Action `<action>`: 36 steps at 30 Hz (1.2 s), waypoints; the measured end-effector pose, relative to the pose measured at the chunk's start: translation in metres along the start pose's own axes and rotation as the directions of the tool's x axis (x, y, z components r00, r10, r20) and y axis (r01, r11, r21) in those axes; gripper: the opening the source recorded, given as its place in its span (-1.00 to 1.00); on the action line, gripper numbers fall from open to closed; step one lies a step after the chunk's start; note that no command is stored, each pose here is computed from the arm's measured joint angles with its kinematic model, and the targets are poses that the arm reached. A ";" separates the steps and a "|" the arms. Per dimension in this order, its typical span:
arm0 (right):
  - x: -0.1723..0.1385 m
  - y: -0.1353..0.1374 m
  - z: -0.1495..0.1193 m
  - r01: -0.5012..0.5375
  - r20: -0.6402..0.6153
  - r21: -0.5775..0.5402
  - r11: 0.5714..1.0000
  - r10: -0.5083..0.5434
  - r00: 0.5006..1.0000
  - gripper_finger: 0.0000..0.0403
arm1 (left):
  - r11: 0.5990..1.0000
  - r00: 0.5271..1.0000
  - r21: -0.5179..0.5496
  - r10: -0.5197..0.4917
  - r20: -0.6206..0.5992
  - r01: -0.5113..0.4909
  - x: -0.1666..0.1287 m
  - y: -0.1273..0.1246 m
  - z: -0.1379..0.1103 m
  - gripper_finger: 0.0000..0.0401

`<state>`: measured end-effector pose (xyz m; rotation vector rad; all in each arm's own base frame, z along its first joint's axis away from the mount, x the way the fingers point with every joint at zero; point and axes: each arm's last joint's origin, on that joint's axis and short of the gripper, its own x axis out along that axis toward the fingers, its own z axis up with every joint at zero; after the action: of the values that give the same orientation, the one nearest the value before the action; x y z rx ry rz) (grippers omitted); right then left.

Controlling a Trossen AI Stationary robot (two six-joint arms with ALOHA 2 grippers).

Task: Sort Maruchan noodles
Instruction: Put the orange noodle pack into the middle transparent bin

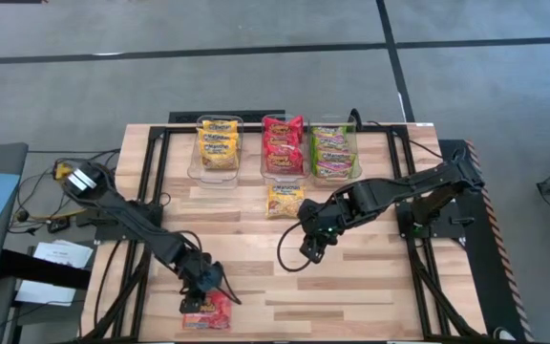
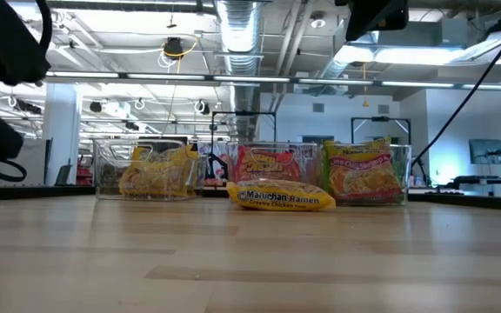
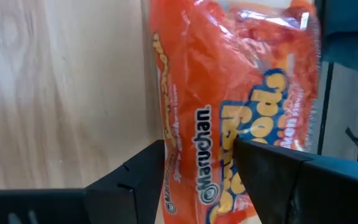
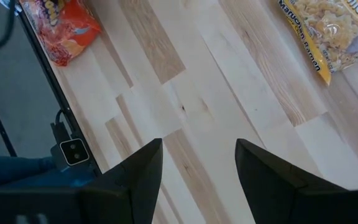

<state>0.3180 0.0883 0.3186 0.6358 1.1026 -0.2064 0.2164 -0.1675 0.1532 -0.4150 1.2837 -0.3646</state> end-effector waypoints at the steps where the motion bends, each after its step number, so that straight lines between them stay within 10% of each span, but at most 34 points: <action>1: 0.000 0.000 0.000 0.000 0.000 0.001 1.000 0.000 1.000 0.12 | 1.000 1.000 -0.011 0.000 -0.004 0.000 0.003 0.001 0.000 -0.10; 13: 0.000 0.000 0.000 -0.001 0.000 0.003 1.000 0.001 1.000 0.12 | 0.996 0.996 -0.030 -0.082 0.023 0.082 0.020 -0.002 0.008 -0.18; 24: 0.000 0.000 0.000 -0.001 0.000 0.034 0.999 0.001 1.000 0.12 | 0.991 0.986 -0.045 -0.117 0.120 0.124 0.019 -0.006 0.017 -0.95; 36: 0.000 -0.001 0.000 0.014 0.016 0.053 0.998 -0.015 1.000 0.12 | 0.995 0.984 -0.020 -0.091 0.155 0.095 -0.013 0.031 0.042 -1.00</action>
<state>0.3181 0.0876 0.3186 0.6725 1.0893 -0.2541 0.2550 -0.1303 0.1581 -0.5184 1.1226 -0.3867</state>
